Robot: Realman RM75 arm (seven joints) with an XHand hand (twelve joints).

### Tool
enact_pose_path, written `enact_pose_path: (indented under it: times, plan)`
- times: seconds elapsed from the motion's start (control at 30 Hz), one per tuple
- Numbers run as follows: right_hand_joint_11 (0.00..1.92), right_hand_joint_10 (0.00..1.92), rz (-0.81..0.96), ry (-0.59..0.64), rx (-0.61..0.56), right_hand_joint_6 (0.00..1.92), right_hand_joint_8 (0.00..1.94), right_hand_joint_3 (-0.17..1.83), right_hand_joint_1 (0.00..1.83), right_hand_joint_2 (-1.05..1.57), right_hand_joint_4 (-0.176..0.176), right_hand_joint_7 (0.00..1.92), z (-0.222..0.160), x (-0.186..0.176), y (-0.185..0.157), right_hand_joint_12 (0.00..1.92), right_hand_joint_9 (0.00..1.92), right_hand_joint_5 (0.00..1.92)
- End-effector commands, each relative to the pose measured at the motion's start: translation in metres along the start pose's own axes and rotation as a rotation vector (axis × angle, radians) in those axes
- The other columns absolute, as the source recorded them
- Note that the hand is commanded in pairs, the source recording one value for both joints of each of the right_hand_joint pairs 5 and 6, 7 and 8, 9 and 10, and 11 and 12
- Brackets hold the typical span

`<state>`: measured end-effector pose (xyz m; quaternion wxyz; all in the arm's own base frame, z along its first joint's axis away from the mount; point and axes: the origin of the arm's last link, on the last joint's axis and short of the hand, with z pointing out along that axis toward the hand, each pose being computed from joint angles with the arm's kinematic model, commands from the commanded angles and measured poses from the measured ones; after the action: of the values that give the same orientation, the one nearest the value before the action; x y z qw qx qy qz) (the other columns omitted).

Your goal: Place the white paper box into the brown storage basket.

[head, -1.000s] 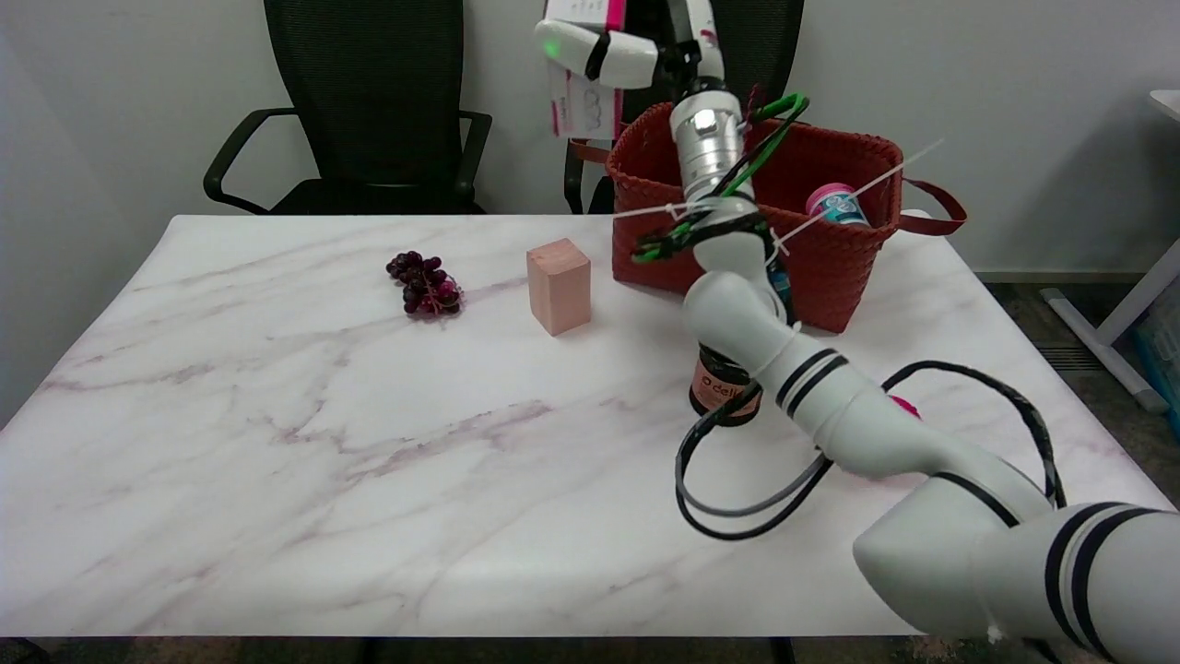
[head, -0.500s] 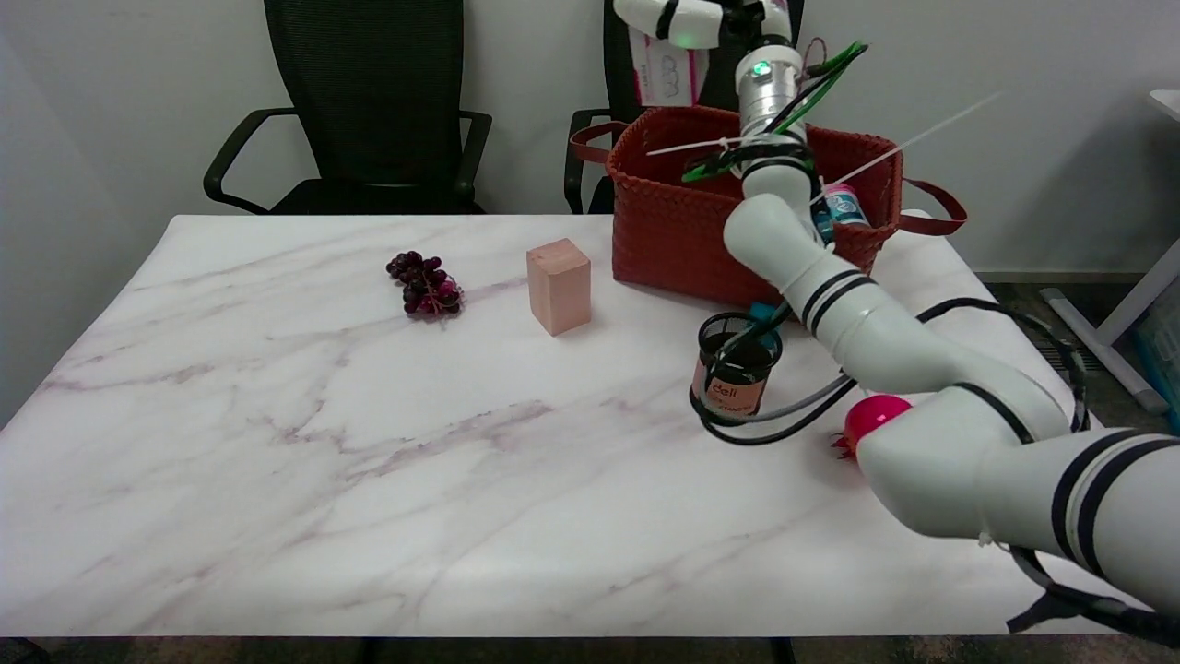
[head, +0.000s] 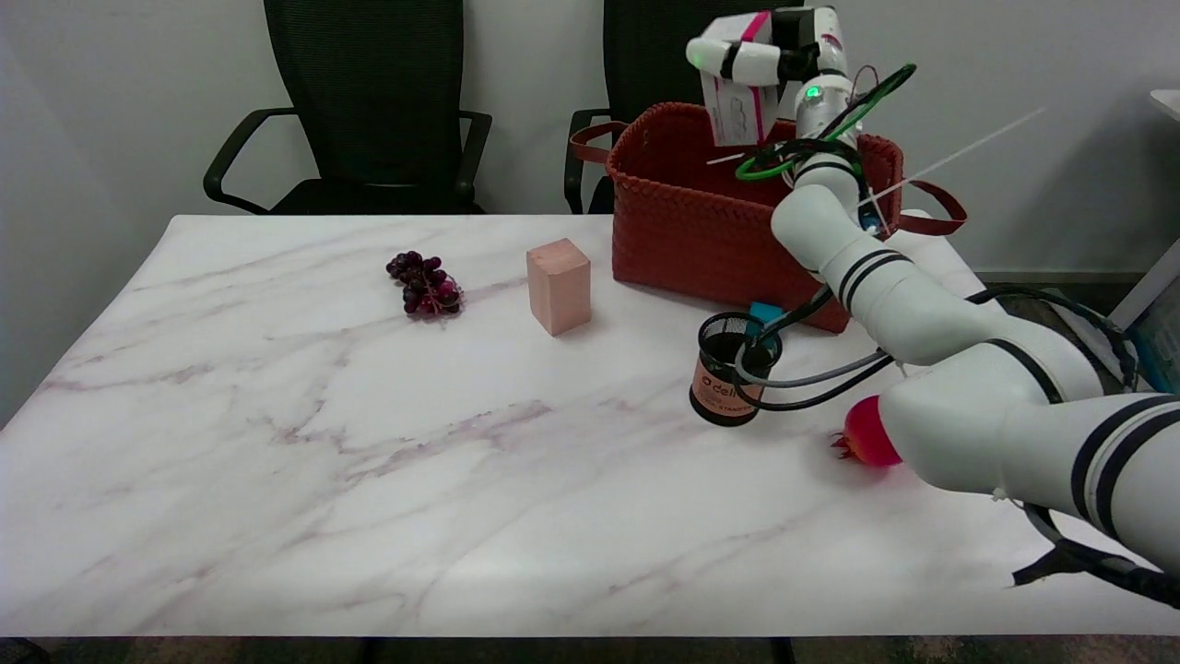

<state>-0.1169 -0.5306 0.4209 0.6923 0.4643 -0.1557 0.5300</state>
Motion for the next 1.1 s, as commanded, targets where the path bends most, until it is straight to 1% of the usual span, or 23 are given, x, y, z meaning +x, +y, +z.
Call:
enact_pose_path:
  times: [0.03, 0.17, 0.27, 0.47, 0.5, 0.53, 0.57, 0.6, 0.67, 0.7, 0.77, 0.8, 0.83, 0.87, 0.93, 0.97, 1.0, 1.03, 1.07, 1.1]
  plan:
    - [1.19, 1.39, -0.228, -0.101, -0.147, 1.4, 1.55, 0.67, 1.24, 1.05, 0.0, 1.55, -0.002, 0.002, 0.053, 1.19, 1.39, 1.4]
    - [1.18, 1.39, -0.313, -0.161, -0.15, 1.31, 1.54, 0.69, 1.25, 1.01, 0.0, 1.54, -0.004, -0.01, 0.053, 1.18, 1.39, 1.31]
    - [1.15, 1.36, -0.355, -0.181, -0.152, 1.26, 1.52, 0.7, 1.25, 0.97, 0.0, 1.52, -0.007, -0.014, 0.055, 1.15, 1.36, 1.26]
    - [1.06, 1.3, -0.365, -0.189, -0.153, 1.19, 1.46, 0.73, 1.24, 0.92, 0.0, 1.46, -0.009, -0.018, 0.056, 1.06, 1.3, 1.19]
    - [1.02, 1.26, -0.366, -0.189, -0.152, 1.13, 1.43, 0.73, 1.23, 0.9, 0.0, 1.43, -0.01, -0.018, 0.056, 1.02, 1.26, 1.13]
    - [0.98, 1.22, -0.363, -0.187, -0.151, 1.03, 1.4, 0.72, 1.25, 0.87, 0.0, 1.4, -0.01, -0.018, 0.055, 0.98, 1.22, 1.03]
    - [0.89, 1.14, -0.362, -0.186, -0.152, 0.86, 1.3, 0.66, 1.24, 0.87, 0.0, 1.3, -0.01, -0.017, 0.056, 0.89, 1.14, 0.86]
    - [0.84, 1.12, -0.362, -0.187, -0.153, 0.74, 1.27, 0.64, 1.25, 0.85, 0.0, 1.27, -0.01, -0.017, 0.056, 0.84, 1.12, 0.74]
    - [0.79, 1.1, -0.362, -0.187, -0.156, 0.7, 1.25, 0.65, 1.25, 0.81, 0.0, 1.25, -0.01, -0.017, 0.057, 0.79, 1.1, 0.7]
    - [0.71, 1.08, -0.363, -0.187, -0.156, 0.67, 1.22, 0.67, 1.25, 0.76, 0.0, 1.22, -0.01, -0.017, 0.057, 0.71, 1.08, 0.67]
    - [0.62, 1.0, -0.366, -0.188, -0.158, 0.58, 1.17, 0.68, 1.26, 0.66, 0.0, 1.17, -0.011, -0.016, 0.06, 0.62, 1.0, 0.58]
    - [0.55, 0.88, -0.367, -0.188, -0.158, 0.51, 1.12, 0.7, 1.26, 0.59, 0.0, 1.12, -0.011, -0.016, 0.06, 0.55, 0.88, 0.51]
    - [0.44, 0.7, -0.368, -0.188, -0.16, 0.42, 1.04, 0.73, 1.28, 0.49, 0.0, 1.04, -0.011, -0.015, 0.061, 0.44, 0.7, 0.42]
    - [0.33, 0.59, -0.368, -0.187, -0.161, 0.33, 0.96, 0.76, 1.28, 0.42, 0.0, 0.96, -0.011, -0.015, 0.062, 0.33, 0.59, 0.33]
    - [0.13, 0.46, -0.366, -0.187, -0.167, 0.21, 0.8, 0.79, 1.29, 0.34, 0.0, 0.8, -0.012, -0.014, 0.064, 0.13, 0.46, 0.21]
    - [0.02, 0.31, -0.364, -0.189, -0.171, 0.11, 0.59, 0.82, 1.29, 0.25, 0.0, 0.59, -0.013, -0.014, 0.065, 0.02, 0.31, 0.11]
    - [0.0, 0.15, -0.358, -0.191, -0.176, 0.07, 0.35, 0.85, 1.28, 0.1, 0.0, 0.35, -0.013, -0.013, 0.067, 0.0, 0.15, 0.07]
    - [0.0, 0.05, -0.352, -0.191, -0.179, 0.01, 0.23, 0.84, 1.27, -0.04, 0.0, 0.23, -0.013, -0.013, 0.068, 0.0, 0.05, 0.01]
    - [0.0, 0.01, -0.347, -0.192, -0.181, 0.0, 0.15, 0.79, 1.27, -0.1, 0.0, 0.15, -0.014, -0.013, 0.068, 0.0, 0.01, 0.0]
    - [0.0, 0.0, -0.343, -0.196, -0.181, 0.0, 0.1, 0.74, 1.26, -0.15, 0.0, 0.1, -0.014, -0.014, 0.068, 0.0, 0.0, 0.0]
